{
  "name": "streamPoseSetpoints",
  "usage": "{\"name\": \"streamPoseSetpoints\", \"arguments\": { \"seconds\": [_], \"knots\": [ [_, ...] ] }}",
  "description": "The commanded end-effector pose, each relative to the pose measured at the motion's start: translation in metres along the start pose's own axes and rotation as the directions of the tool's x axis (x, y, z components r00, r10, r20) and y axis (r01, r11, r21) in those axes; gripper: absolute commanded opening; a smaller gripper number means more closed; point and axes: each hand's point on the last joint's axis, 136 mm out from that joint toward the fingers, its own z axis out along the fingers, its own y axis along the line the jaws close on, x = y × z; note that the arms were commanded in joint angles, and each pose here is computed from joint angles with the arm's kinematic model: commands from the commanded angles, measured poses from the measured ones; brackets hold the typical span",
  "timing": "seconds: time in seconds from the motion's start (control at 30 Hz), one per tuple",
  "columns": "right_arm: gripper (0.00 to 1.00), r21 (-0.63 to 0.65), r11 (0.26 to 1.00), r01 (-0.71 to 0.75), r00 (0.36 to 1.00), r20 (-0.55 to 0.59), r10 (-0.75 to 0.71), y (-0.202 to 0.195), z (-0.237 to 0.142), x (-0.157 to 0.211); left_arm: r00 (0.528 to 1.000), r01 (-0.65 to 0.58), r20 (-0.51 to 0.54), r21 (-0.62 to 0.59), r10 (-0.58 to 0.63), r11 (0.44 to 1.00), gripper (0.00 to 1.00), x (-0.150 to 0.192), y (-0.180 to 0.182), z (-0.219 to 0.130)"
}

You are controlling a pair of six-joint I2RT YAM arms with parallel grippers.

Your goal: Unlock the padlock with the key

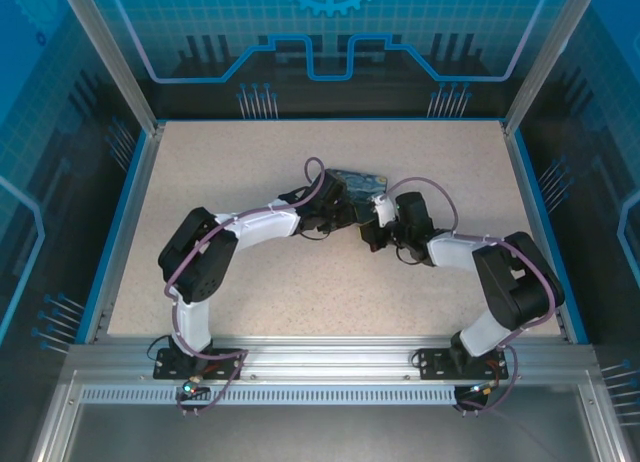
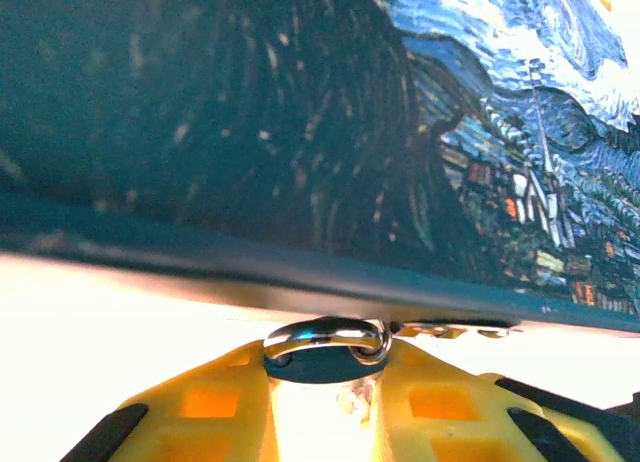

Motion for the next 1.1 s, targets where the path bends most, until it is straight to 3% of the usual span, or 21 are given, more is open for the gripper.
{"name": "streamPoseSetpoints", "arguments": {
  "seconds": [0.0, 0.33, 1.07],
  "knots": [
    [0.00, -0.014, 1.000, 0.001, 1.000, 0.015, -0.001, -0.002, 0.001, -0.001, 1.000, 0.010, 0.029, 0.087, -0.012, 0.996, 0.23, -0.010, -0.022, -0.018],
    [0.00, -0.004, 1.000, -0.007, 1.000, -0.010, 0.007, -0.004, 0.006, 0.007, 0.999, 0.017, 0.029, 0.093, -0.020, 0.996, 0.21, -0.010, -0.023, -0.016],
    [0.00, -0.042, 0.999, -0.026, 0.997, 0.068, 0.029, -0.001, 0.010, -0.002, 0.999, 0.024, 0.031, 0.102, -0.027, 0.994, 0.20, -0.010, -0.023, -0.015]
  ]
}}
